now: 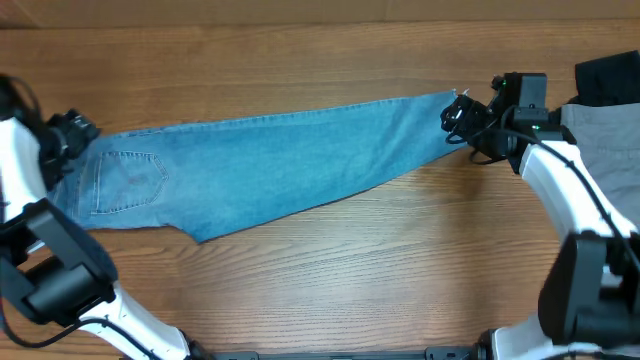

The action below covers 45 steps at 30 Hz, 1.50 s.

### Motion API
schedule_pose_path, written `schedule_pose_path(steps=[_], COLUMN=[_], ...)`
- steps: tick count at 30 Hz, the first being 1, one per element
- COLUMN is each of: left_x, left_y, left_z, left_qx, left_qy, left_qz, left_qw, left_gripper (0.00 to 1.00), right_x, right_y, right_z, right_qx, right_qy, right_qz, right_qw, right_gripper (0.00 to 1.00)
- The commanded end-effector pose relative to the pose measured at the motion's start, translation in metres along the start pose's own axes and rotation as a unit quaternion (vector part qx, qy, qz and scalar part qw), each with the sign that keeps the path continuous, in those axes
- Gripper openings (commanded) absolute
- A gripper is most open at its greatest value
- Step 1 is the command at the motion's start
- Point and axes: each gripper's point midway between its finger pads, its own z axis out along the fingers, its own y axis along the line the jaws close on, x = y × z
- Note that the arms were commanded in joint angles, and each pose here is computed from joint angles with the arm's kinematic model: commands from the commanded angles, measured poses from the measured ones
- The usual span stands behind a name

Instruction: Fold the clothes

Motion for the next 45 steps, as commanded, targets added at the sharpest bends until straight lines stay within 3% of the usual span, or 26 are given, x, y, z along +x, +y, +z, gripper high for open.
schedule_pose_path(steps=[1, 14, 19, 21, 27, 31, 41, 45], left_x=[0.005, 0.035, 0.039, 0.04, 0.046, 0.058, 0.056, 0.064], left_y=[-0.025, -0.062, -0.062, -0.061, -0.06, -0.061, -0.05, -0.029], left_z=[-0.002, 0.006, 0.008, 0.01, 0.028, 0.047, 0.064, 0.089], left_qx=[0.004, 0.016, 0.015, 0.014, 0.021, 0.04, 0.017, -0.031], left_qy=[-0.003, 0.025, 0.029, 0.031, 0.033, 0.038, 0.023, 0.043], left_qz=[0.043, 0.087, 0.09, 0.089, 0.09, 0.116, 0.15, 0.15], left_qw=[0.999, 0.996, 0.995, 0.995, 0.995, 0.992, 0.988, 0.987], left_gripper=[1.0, 0.99, 1.0, 0.98, 0.92, 0.87, 0.63, 0.64], right_x=[0.006, 0.015, 0.007, 0.007, 0.025, 0.03, 0.036, 0.036], right_y=[0.008, -0.031, -0.031, -0.041, -0.082, -0.086, -0.106, -0.113], right_z=[0.019, 0.068, 0.074, 0.075, 0.077, 0.078, 0.07, 0.068], right_qx=[-0.05, 0.013, 0.009, 0.036, 0.136, 0.142, 0.201, 0.213], right_qy=[0.027, 0.036, 0.017, 0.014, 0.037, 0.046, 0.05, 0.05], right_qz=[-0.011, 0.0, -0.008, -0.007, 0.001, 0.002, 0.017, 0.021], right_qw=[0.998, 0.999, 1.0, 0.999, 0.99, 0.989, 0.978, 0.976], right_gripper=[0.78, 0.74, 0.66, 0.59, 0.21, 0.06, 0.04, 0.04])
